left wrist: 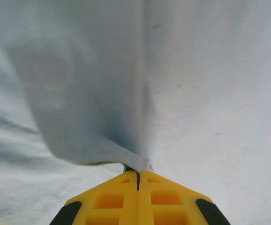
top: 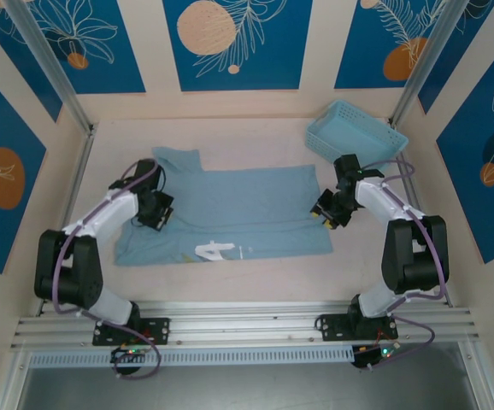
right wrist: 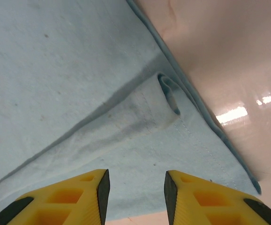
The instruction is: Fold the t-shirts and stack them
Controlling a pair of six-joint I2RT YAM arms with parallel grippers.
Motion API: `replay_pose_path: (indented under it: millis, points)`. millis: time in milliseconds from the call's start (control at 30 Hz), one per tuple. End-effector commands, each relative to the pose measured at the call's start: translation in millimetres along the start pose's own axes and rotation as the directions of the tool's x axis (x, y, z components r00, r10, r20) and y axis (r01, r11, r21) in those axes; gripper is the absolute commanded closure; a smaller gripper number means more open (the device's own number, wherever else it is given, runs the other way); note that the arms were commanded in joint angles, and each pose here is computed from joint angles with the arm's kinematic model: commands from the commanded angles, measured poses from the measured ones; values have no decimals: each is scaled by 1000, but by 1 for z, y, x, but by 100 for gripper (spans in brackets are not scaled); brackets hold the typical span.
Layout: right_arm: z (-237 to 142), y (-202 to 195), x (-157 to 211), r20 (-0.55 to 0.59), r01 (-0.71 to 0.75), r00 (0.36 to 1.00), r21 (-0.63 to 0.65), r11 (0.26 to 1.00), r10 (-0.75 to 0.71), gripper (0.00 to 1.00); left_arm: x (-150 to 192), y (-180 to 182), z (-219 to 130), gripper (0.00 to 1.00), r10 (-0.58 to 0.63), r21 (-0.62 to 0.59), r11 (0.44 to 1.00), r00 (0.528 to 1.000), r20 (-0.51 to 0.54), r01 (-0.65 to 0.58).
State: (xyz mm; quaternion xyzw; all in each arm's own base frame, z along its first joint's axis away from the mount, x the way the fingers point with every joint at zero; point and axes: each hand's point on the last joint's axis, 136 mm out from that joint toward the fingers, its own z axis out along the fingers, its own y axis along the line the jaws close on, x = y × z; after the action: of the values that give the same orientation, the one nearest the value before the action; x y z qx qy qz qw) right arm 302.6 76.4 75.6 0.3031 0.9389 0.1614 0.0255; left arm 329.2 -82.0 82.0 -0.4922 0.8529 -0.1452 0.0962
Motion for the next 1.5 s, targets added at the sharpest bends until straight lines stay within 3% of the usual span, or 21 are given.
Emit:
replay_pose_path:
  millis: [0,233,433,567,633,700,767,867,967,1033,1100,1200,1333,1467]
  points:
    - [-3,6,-4,-12,5,1000,-14,1000,-5,62,-6,-11,4,100,116,-70,991,993,-12,-116]
    - [-4,9,-6,-23,1,1000,-20,1000,-1,63,-4,-68,36,100,370,-97,918,920,-129,-383]
    - [-1,9,-4,-39,-11,999,-23,1000,10,63,10,-82,50,100,544,-119,808,809,-224,-577]
    - [4,8,-2,-58,-19,998,-17,1000,18,64,15,-76,56,100,644,-153,695,703,-303,-702]
    - [5,8,-2,-62,-17,998,-16,1000,16,63,13,-79,52,82,699,-167,634,652,-292,-755]
    - [6,9,-2,-64,-14,998,-15,1000,13,63,7,-96,34,59,778,-166,577,600,-186,-800]
    - [7,8,-2,-63,-12,998,-14,1000,11,63,4,-117,10,47,821,-124,560,569,-48,-819]
    - [9,6,-2,-61,-17,998,-1,1000,17,63,3,-122,-18,46,806,-74,592,591,42,-802]
    - [14,7,-4,-67,-38,997,-3,999,38,63,10,-100,-18,50,739,-32,673,673,2,-739]
    - [19,11,-7,-71,-60,996,-15,998,58,64,8,-77,-11,57,663,-16,748,748,-37,-663]
    - [25,16,-12,-76,-88,993,-29,996,86,74,-2,-51,-3,69,557,-16,829,828,-62,-559]
    - [34,19,-17,-94,-122,988,-8,993,120,81,-23,-21,8,83,412,-31,908,906,-97,-417]
    - [47,16,-21,-103,-157,982,22,987,159,86,-54,-12,17,85,343,-36,937,935,-85,-347]
    - [57,15,-33,-93,-167,981,49,985,171,87,-72,-25,37,86,316,-13,948,943,-102,-319]
